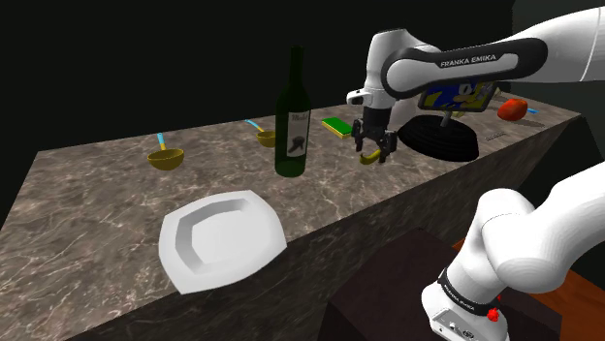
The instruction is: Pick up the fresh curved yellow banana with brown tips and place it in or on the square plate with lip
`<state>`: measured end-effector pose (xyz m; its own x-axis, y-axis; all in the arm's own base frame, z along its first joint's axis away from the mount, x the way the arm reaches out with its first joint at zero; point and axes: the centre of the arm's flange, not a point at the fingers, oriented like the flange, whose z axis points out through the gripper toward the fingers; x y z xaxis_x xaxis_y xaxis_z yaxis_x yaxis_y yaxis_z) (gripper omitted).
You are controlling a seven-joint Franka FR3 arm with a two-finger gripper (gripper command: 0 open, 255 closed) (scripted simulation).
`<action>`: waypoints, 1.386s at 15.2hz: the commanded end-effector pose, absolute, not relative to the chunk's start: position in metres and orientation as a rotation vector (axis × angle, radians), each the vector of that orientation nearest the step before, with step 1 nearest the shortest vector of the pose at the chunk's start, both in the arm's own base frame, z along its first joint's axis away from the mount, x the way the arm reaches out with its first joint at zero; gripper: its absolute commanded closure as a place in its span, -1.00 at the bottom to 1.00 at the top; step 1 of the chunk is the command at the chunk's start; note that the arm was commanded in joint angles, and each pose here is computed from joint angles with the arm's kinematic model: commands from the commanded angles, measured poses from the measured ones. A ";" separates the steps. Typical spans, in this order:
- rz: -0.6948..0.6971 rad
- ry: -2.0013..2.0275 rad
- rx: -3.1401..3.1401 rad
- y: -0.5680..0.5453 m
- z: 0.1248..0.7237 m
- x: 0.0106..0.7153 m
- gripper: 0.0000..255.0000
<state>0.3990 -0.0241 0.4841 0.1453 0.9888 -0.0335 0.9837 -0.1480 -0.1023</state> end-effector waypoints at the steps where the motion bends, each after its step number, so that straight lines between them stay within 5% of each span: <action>1: 0.141 -2.014 -2.334 -0.024 0.481 0.400 -1.00; 7: 0.142 -2.014 -2.334 -0.024 0.481 0.400 -1.00; 8: 0.142 -2.014 -2.334 -0.024 0.481 0.400 1.00; 21: 0.141 -2.014 -2.334 -0.024 0.502 0.400 1.00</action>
<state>0.3993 -0.0236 0.4968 0.1451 0.9889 -0.0331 0.9838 -0.1477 -0.1015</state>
